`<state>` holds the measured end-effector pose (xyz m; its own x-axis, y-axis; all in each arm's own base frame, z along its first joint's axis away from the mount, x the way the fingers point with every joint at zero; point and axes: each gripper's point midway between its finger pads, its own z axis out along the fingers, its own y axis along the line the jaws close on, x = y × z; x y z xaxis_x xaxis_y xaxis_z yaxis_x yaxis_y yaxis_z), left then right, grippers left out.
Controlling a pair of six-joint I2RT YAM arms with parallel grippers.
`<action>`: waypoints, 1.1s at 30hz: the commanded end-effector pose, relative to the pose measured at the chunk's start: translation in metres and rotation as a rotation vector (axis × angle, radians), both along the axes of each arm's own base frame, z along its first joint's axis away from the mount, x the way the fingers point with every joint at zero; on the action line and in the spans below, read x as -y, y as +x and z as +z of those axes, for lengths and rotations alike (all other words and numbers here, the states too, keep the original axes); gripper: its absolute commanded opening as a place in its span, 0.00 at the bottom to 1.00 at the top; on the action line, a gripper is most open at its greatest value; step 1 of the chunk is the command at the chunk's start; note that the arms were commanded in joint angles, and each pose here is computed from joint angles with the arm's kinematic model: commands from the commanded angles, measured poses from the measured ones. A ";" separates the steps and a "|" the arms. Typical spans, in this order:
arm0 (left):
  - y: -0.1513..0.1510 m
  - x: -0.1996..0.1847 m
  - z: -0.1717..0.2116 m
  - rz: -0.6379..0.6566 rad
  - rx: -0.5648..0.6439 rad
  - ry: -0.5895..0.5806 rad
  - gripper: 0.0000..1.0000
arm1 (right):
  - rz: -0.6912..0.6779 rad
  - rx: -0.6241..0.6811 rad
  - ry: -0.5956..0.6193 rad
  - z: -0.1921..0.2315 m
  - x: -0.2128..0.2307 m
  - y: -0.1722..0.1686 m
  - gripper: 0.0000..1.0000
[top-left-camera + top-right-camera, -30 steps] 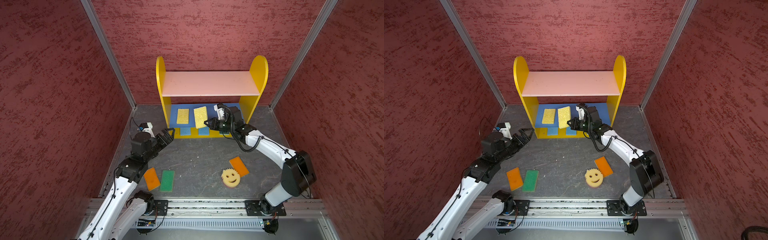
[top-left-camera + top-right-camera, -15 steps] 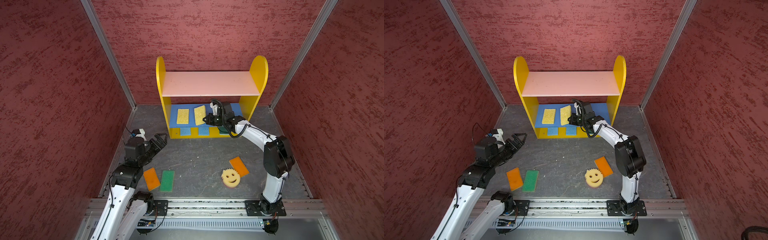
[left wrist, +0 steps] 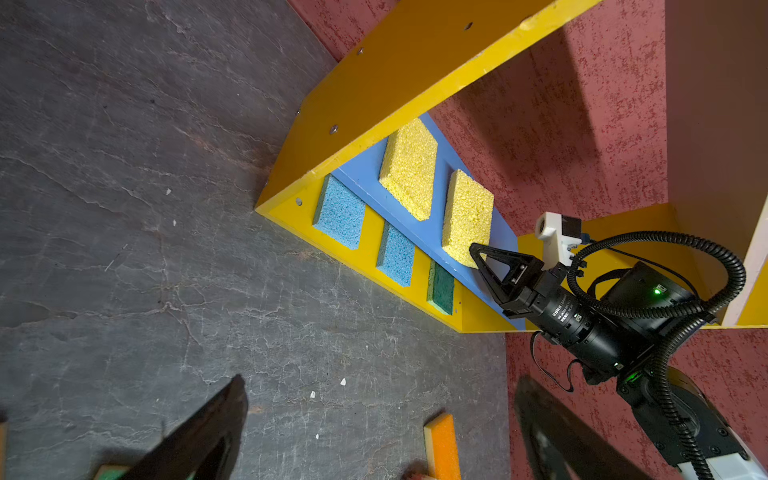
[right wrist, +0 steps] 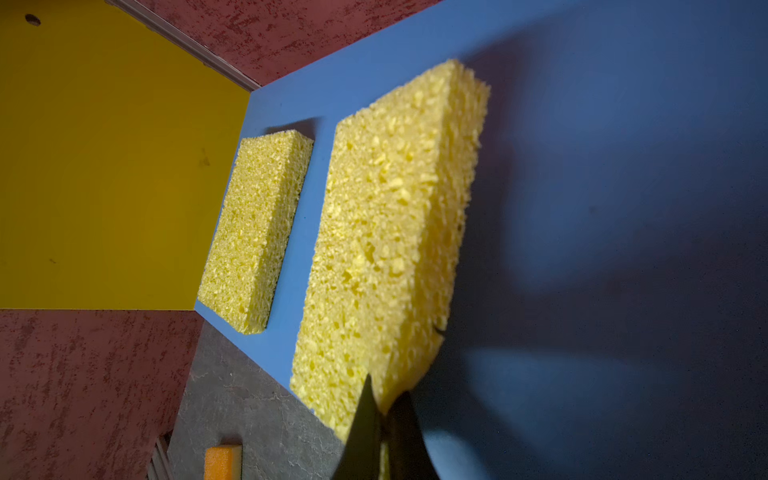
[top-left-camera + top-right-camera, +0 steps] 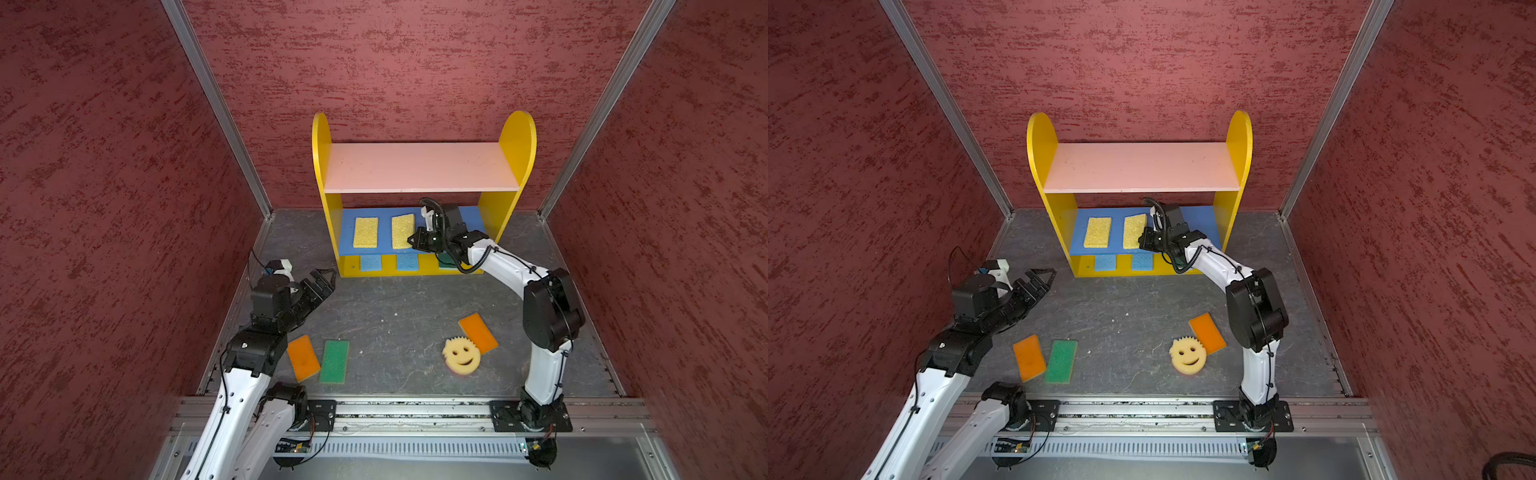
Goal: Place and organize the cleaning sponges onto the shelf
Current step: 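Carry the yellow sponge onto the blue shelf floor with the right gripper while left withdraws, then open the right gripper and release the yellow sponge beside the first one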
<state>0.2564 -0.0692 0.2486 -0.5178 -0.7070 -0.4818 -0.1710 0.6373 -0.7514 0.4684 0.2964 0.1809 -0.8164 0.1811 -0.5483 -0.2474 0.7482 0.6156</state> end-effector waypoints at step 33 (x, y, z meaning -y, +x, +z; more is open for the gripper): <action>0.000 0.003 -0.009 -0.011 -0.025 -0.023 1.00 | -0.076 0.040 -0.100 0.008 0.034 0.008 0.54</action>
<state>0.2559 -0.0734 0.2346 -0.5479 -0.7099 -0.4425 -0.1962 0.6233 -0.7570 0.4774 0.2818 0.1840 -0.7867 0.1797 -0.5906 -0.2481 0.7840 0.5690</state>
